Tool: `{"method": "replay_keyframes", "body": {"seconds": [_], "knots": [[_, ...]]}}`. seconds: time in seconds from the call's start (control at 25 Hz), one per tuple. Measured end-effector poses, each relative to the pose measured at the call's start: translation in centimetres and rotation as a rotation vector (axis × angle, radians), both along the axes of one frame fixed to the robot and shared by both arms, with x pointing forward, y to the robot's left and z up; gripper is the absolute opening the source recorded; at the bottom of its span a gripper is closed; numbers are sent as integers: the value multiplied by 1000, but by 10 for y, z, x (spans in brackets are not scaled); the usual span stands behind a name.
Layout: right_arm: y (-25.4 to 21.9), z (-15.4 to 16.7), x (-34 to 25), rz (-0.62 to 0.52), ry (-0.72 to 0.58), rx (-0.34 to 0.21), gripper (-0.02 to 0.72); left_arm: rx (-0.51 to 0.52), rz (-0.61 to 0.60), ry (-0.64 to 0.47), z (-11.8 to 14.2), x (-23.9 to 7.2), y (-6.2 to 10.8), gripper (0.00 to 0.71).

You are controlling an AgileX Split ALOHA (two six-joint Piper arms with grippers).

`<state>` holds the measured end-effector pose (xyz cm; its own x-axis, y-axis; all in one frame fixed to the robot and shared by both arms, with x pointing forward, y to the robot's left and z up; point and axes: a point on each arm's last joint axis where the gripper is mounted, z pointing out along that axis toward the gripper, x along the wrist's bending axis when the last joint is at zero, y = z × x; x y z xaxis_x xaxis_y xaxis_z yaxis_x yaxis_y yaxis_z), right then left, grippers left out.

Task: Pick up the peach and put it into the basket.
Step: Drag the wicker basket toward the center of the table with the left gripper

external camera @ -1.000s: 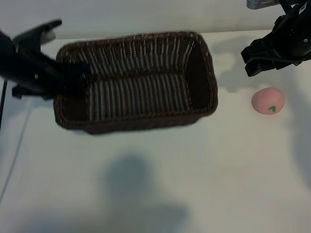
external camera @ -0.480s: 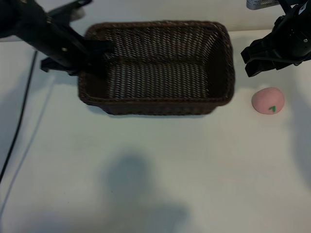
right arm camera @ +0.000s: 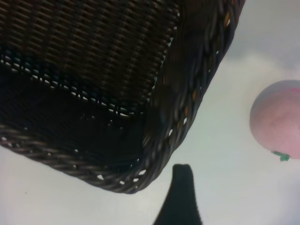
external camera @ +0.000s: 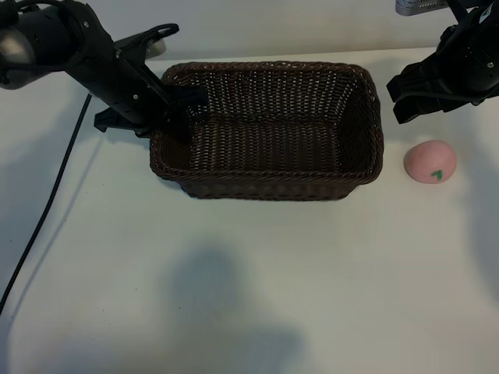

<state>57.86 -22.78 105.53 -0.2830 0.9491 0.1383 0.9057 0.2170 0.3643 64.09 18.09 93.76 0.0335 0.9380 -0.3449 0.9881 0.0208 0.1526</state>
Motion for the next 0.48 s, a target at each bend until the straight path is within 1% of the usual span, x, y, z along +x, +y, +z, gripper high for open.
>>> {"method": "replay_keyframes", "body": {"seconds": [0.2, 0.32, 0.48], "knots": [[0, 0, 0, 0, 0, 0, 595, 1, 8, -8, -5, 3, 0, 164], [0, 0, 0, 0, 0, 0, 595, 2, 11, 11, -13, 3, -1, 164], [0, 0, 0, 0, 0, 0, 595, -3, 15, 16, -16, 4, -1, 163]]}}
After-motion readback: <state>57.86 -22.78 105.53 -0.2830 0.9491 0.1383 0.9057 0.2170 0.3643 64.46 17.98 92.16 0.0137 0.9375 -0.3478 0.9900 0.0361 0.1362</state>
